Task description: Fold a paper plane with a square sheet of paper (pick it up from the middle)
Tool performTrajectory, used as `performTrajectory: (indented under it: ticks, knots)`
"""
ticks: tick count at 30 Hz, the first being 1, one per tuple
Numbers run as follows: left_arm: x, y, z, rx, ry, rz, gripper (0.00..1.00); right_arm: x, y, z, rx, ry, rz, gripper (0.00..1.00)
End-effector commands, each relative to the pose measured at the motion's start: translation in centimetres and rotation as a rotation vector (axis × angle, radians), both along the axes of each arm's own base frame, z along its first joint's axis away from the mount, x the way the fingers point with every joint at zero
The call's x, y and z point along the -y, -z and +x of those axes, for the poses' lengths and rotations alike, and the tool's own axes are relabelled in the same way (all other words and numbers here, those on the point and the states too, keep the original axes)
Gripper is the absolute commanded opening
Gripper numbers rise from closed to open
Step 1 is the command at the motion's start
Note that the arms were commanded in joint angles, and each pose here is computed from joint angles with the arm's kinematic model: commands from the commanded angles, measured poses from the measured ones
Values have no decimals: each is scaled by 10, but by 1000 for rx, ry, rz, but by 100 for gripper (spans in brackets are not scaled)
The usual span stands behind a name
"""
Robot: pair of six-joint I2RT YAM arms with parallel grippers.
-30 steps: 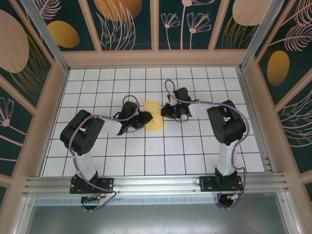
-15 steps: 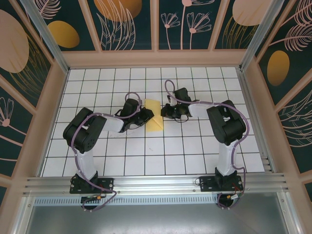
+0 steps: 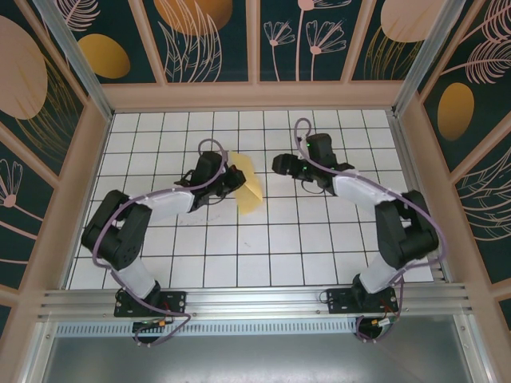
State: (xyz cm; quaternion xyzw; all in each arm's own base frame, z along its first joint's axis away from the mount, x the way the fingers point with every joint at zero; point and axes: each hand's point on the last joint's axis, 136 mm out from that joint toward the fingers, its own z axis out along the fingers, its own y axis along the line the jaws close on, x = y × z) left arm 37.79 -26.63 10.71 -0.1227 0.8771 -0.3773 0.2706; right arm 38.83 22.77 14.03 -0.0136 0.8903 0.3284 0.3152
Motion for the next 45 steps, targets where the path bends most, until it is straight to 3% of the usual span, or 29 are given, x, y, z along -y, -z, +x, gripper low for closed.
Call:
performTrajectory:
  ticks: [1, 7, 11, 18, 26, 30, 37, 41, 45]
  knots:
    - [-31, -24, 2, 56, -30, 218, 4, 28, -7, 2, 83, 86, -59, 74]
    - [-71, -62, 4, 114, -74, 514, 6, 55, -28, 2, 163, 164, -55, 81]
    - [-94, -65, 14, 139, -110, 717, 6, 69, -32, 3, 184, 221, -33, 83]
    - [-122, -36, 37, 88, -191, 1134, 5, 96, -44, -3, 238, 318, 26, 86]
    - [-104, 8, 58, 74, -145, 1460, 5, 111, -34, -1, 194, 367, 39, 87]
    - [-85, 41, 61, 43, -83, 1437, 9, 114, -29, 1, 170, 378, 43, 87]
    - [-56, 75, 56, -14, -29, 1275, 14, 116, -24, 4, 149, 384, 50, 87]
    - [-40, 73, 54, -34, -12, 1170, 25, 116, -20, 4, 136, 381, 53, 87]
    - [-3, 45, 51, -10, 48, 919, 40, 112, -16, 5, 122, 360, 58, 87]
